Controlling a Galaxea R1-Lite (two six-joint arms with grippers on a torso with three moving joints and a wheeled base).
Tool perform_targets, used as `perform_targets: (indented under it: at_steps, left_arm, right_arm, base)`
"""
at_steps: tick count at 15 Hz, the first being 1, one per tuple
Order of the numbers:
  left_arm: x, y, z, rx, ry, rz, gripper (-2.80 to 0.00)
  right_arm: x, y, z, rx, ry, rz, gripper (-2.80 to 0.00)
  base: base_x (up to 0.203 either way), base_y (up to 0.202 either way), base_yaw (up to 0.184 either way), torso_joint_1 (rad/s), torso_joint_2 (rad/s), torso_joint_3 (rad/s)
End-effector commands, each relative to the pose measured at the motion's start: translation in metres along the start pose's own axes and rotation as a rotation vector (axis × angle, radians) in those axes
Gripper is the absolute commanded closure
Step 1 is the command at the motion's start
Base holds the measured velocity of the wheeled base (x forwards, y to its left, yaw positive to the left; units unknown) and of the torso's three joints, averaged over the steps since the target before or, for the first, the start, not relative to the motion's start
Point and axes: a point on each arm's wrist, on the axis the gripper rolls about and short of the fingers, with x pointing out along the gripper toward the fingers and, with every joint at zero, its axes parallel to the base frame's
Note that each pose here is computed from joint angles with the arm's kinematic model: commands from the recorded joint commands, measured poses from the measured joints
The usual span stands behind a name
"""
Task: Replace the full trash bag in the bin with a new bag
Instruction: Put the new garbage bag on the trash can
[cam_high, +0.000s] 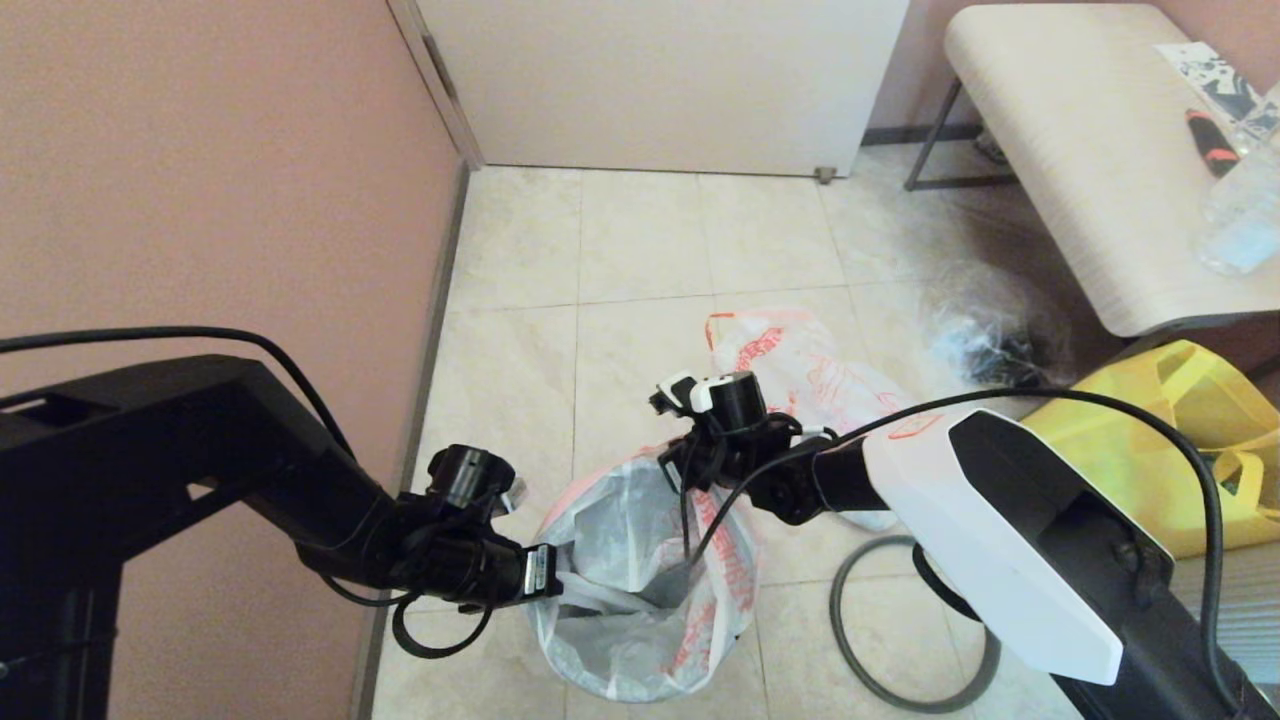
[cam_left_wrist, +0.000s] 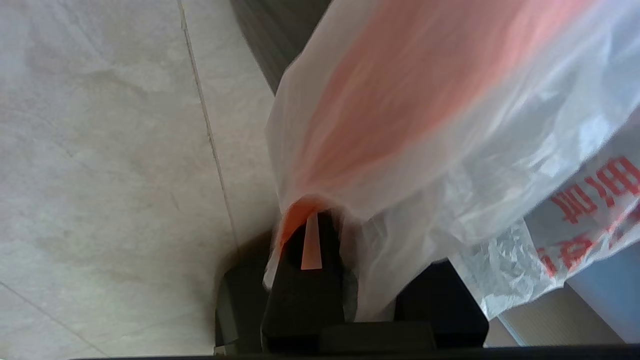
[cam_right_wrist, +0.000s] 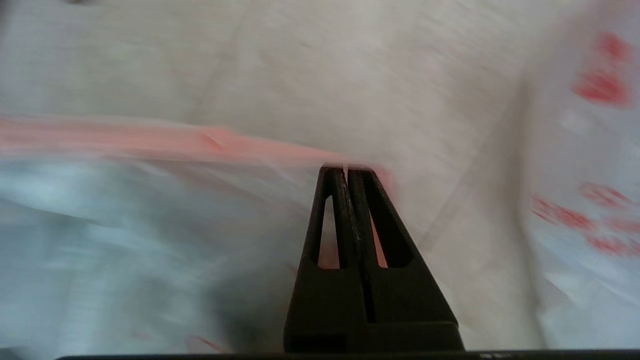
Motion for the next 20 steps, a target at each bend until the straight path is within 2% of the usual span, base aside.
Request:
perform_targets:
  at_steps: [1, 5, 8, 10, 14, 15, 17, 20]
  left_arm:
    - [-0.001, 0.001, 0.002, -0.010, -0.008, 0.000, 0.00]
    - [-0.002, 0.003, 0.006, -0.022, -0.020, -0.001, 0.00]
    - [-0.001, 0.003, 0.006, -0.022, -0.020, 0.000, 0.00]
    - [-0.002, 0.003, 0.006, -0.020, -0.021, 0.000, 0.00]
    - [0.001, 0.004, 0.006, -0.020, -0.038, 0.010, 0.00]
    - [0.002, 0.004, 0.005, -0.019, -0.038, 0.020, -2.80]
    - [0.003, 0.002, 0.003, -0.008, -0.056, 0.018, -2.80]
    - [0.003, 0.002, 0.002, 0.001, -0.079, 0.014, -2.80]
  right_arm:
    - [-0.001, -0.009, -0.001, 0.007, 0.009, -0.038, 0.00]
    - [-0.015, -0.014, -0.008, 0.006, 0.073, -0.079, 0.00]
    - [-0.047, -0.026, 0.020, 0.024, 0.039, -0.137, 0.00]
    - [-0.080, -0.024, 0.038, 0.068, 0.035, -0.131, 0.00]
    - [-0.131, -0.018, 0.019, 0.142, 0.156, -0.116, 0.00]
    - [-0.143, -0.018, 0.010, 0.154, 0.174, -0.121, 0.00]
    - [-0.166, -0.017, -0.009, 0.167, 0.192, -0.139, 0.00]
    - [-0.192, -0.020, -0.031, 0.187, 0.149, -0.166, 0.00]
  base:
    - [0.000, 0.000, 0.000, 0.000, 0.00, 0.000]
    - [0.000, 0.000, 0.000, 0.000, 0.00, 0.000]
    - [0.000, 0.000, 0.000, 0.000, 0.00, 0.000]
    - [0.000, 0.000, 0.000, 0.000, 0.00, 0.000]
    - [0.000, 0.000, 0.000, 0.000, 0.00, 0.000]
    - [0.000, 0.000, 0.000, 0.000, 0.00, 0.000]
    - [0.000, 0.000, 0.000, 0.000, 0.00, 0.000]
    - [0.000, 0.000, 0.000, 0.000, 0.00, 0.000]
